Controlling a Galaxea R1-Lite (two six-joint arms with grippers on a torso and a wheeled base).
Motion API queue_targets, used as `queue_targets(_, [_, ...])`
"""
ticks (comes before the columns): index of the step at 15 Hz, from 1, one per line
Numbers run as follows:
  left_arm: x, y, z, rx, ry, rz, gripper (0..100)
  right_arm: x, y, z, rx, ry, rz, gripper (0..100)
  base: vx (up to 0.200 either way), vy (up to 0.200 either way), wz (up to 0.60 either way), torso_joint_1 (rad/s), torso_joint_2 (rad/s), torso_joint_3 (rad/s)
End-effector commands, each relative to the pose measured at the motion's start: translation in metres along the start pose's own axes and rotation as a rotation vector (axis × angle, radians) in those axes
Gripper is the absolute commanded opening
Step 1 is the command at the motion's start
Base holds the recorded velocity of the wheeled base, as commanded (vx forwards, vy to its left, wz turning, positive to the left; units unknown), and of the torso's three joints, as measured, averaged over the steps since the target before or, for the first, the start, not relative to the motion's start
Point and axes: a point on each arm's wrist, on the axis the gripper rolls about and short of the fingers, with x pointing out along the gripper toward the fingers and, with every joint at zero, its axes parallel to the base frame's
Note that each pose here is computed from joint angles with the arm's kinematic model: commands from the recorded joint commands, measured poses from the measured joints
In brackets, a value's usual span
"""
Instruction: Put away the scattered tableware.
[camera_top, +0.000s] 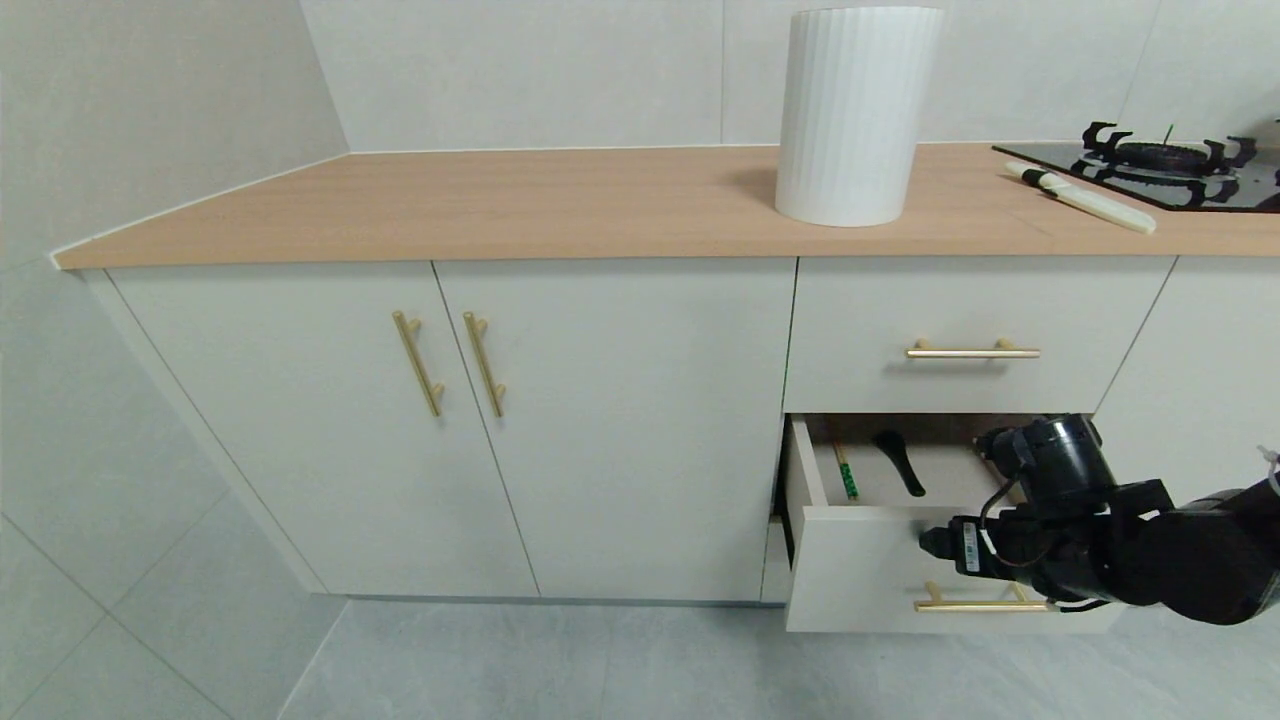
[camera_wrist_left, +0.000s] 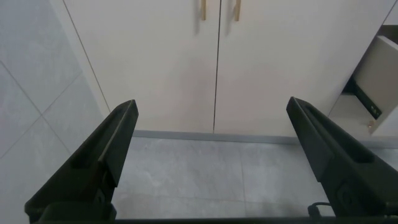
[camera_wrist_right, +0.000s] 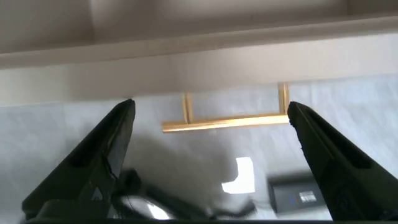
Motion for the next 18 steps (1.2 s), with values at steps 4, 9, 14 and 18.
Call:
queue_targets(4, [0.000, 0.000, 0.000, 0.000, 0.000, 0.001, 100, 0.011, 0.000, -0.007, 0.003, -0.052, 0.014, 100, 0.000, 0.000, 0.00, 0.000, 0.00, 0.000])
queue_targets(9, [0.000, 0.000, 0.000, 0.000, 0.000, 0.001, 100, 0.023, 0.001, -0.013, -0.016, -0.160, 0.010, 100, 0.000, 0.000, 0.00, 0.000, 0.00, 0.000])
queue_targets(14, [0.000, 0.000, 0.000, 0.000, 0.000, 0.001, 100, 0.043, 0.003, -0.018, -0.053, -0.320, -0.010, 100, 0.000, 0.000, 0.00, 0.000, 0.00, 0.000])
queue_targets(18, [0.000, 0.000, 0.000, 0.000, 0.000, 0.001, 100, 0.054, 0.003, -0.018, -0.037, -0.383, -0.039, 100, 0.000, 0.000, 0.00, 0.000, 0.00, 0.000])
